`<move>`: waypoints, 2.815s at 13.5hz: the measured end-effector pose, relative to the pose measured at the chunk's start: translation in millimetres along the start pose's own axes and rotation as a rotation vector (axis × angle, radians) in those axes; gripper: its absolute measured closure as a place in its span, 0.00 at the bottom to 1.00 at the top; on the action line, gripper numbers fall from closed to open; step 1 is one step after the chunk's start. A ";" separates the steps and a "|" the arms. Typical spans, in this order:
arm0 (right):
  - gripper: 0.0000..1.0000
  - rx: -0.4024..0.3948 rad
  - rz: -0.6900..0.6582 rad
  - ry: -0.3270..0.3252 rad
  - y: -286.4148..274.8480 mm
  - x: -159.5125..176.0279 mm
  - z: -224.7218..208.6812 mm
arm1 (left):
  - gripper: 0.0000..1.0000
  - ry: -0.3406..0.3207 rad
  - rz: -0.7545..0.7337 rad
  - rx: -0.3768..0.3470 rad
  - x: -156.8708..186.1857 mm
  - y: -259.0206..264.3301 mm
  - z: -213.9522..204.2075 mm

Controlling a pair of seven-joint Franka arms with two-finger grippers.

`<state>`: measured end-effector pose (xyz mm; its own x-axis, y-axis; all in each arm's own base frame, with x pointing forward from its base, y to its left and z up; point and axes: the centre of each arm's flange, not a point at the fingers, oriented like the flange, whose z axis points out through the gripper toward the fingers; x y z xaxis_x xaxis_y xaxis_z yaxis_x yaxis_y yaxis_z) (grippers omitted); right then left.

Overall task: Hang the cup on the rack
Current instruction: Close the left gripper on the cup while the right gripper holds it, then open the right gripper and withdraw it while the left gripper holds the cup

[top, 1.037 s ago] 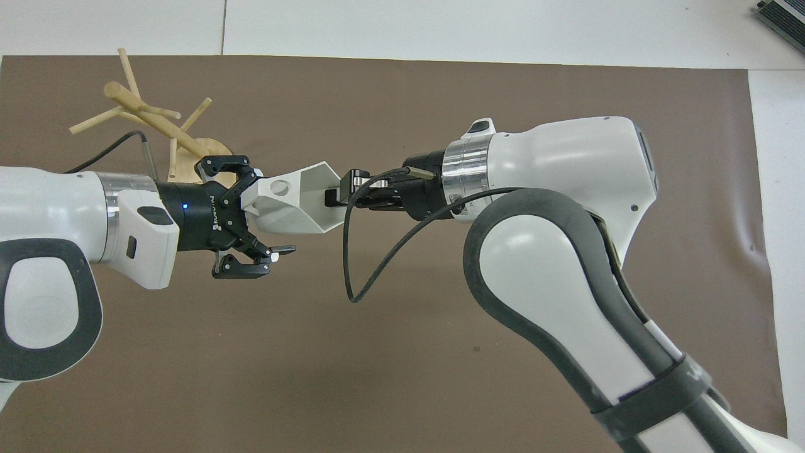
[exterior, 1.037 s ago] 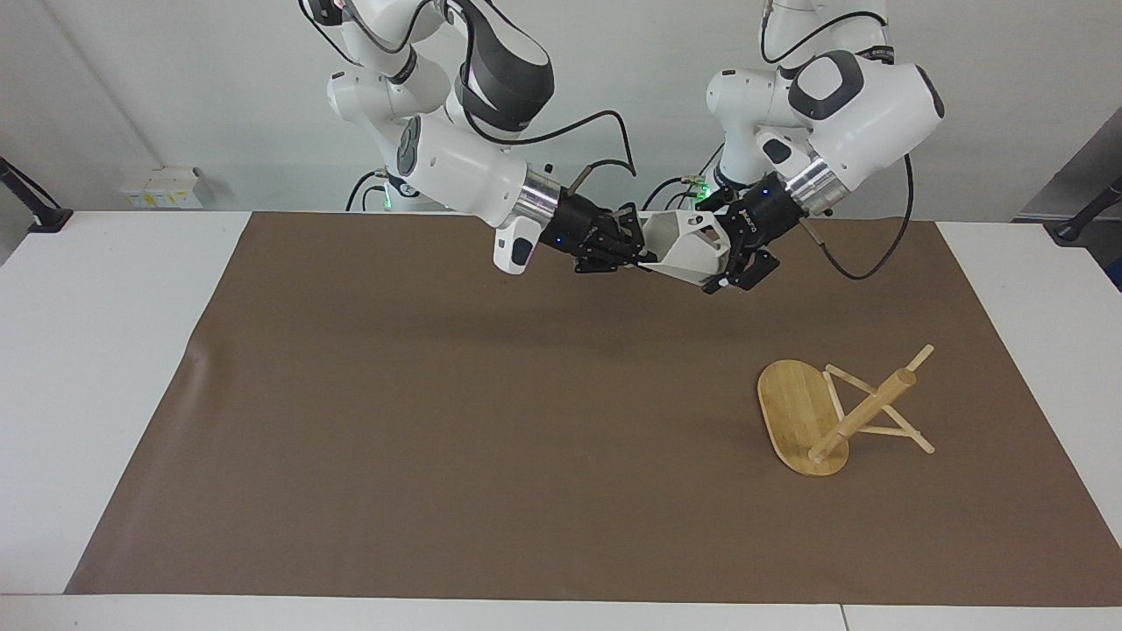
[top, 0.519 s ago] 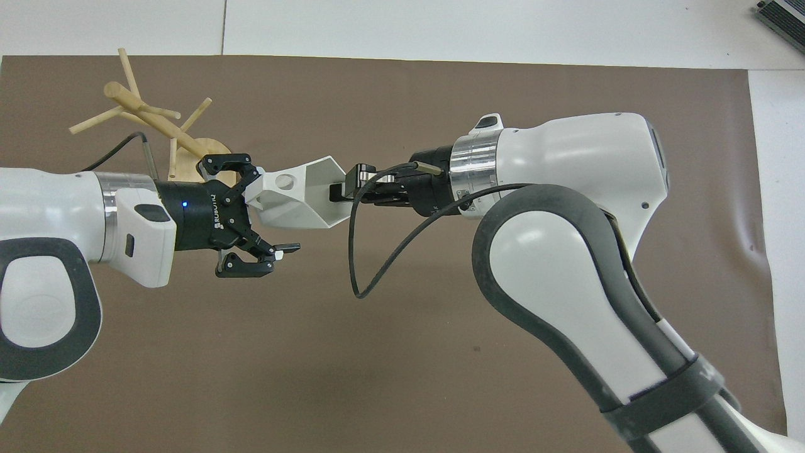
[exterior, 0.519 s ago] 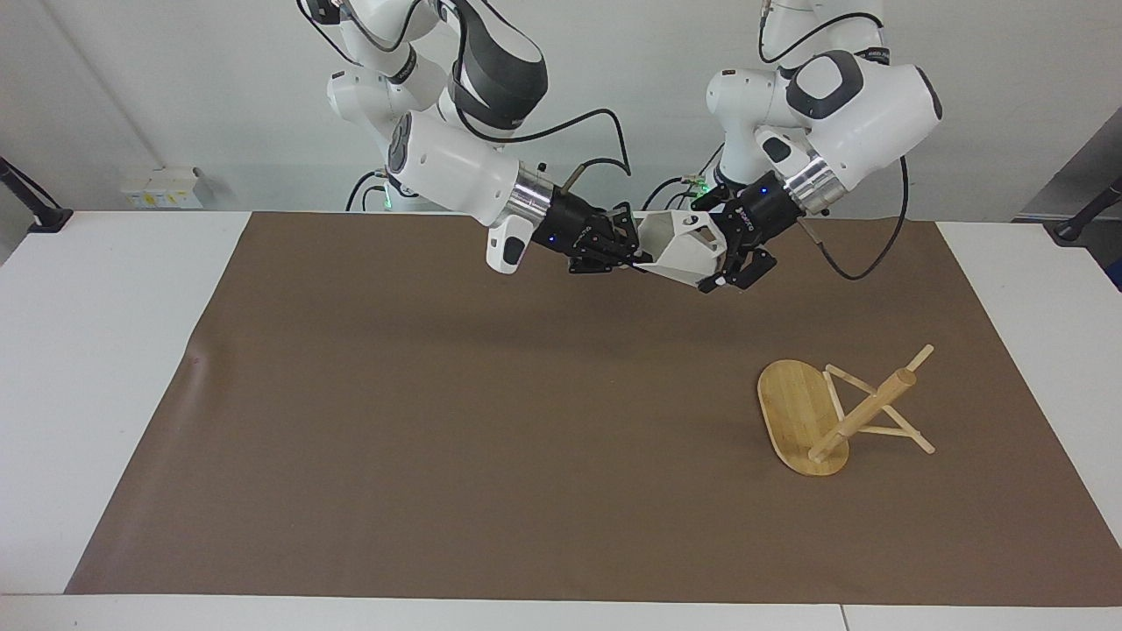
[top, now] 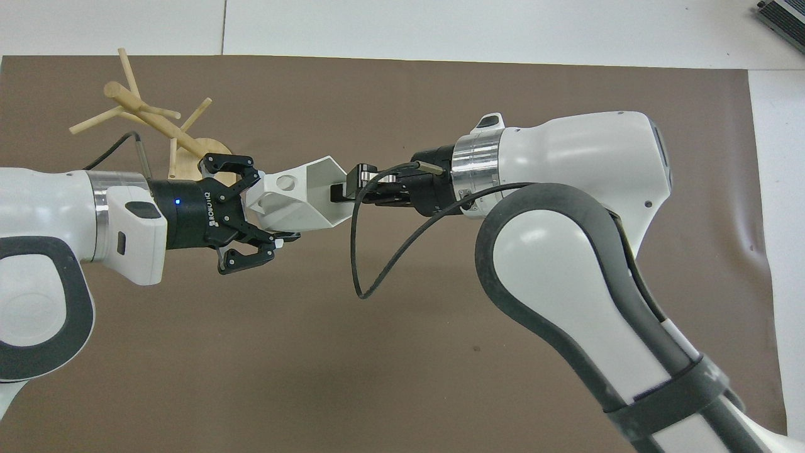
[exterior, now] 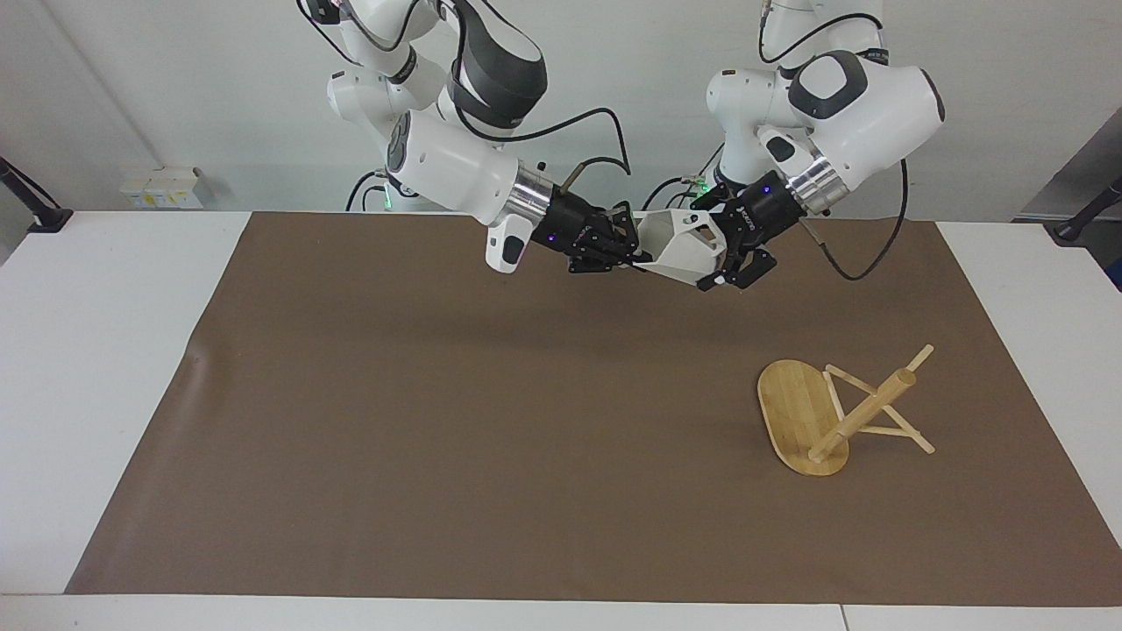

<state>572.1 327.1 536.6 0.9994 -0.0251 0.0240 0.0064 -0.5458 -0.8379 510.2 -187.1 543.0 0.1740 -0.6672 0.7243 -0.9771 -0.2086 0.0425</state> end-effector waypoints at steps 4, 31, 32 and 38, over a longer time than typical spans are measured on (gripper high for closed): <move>0.95 0.000 -0.001 0.000 -0.4 -0.1 -0.3 | 0.30 0.004 -0.004 -0.002 -0.5 -0.2 -0.5; 0.00 -0.497 -0.154 0.246 77.3 47.3 -177.7 | 0.30 -0.133 -0.386 0.315 -56.2 -30.2 -17.7; 0.00 -0.529 -0.132 0.262 98.3 52.9 -200.8 | 0.30 -0.133 -0.395 0.330 -58.3 -29.5 -13.9; 0.00 -0.756 -0.080 0.153 159.0 45.6 -255.0 | 0.30 -0.157 -0.437 0.375 -90.4 -42.5 11.5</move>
<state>610.0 25.6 543.5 0.9807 -0.0465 0.1901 -0.0012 -0.9728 -0.2317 537.4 -126.1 467.9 0.5943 -0.5544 0.5826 -0.7056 -0.7071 0.0470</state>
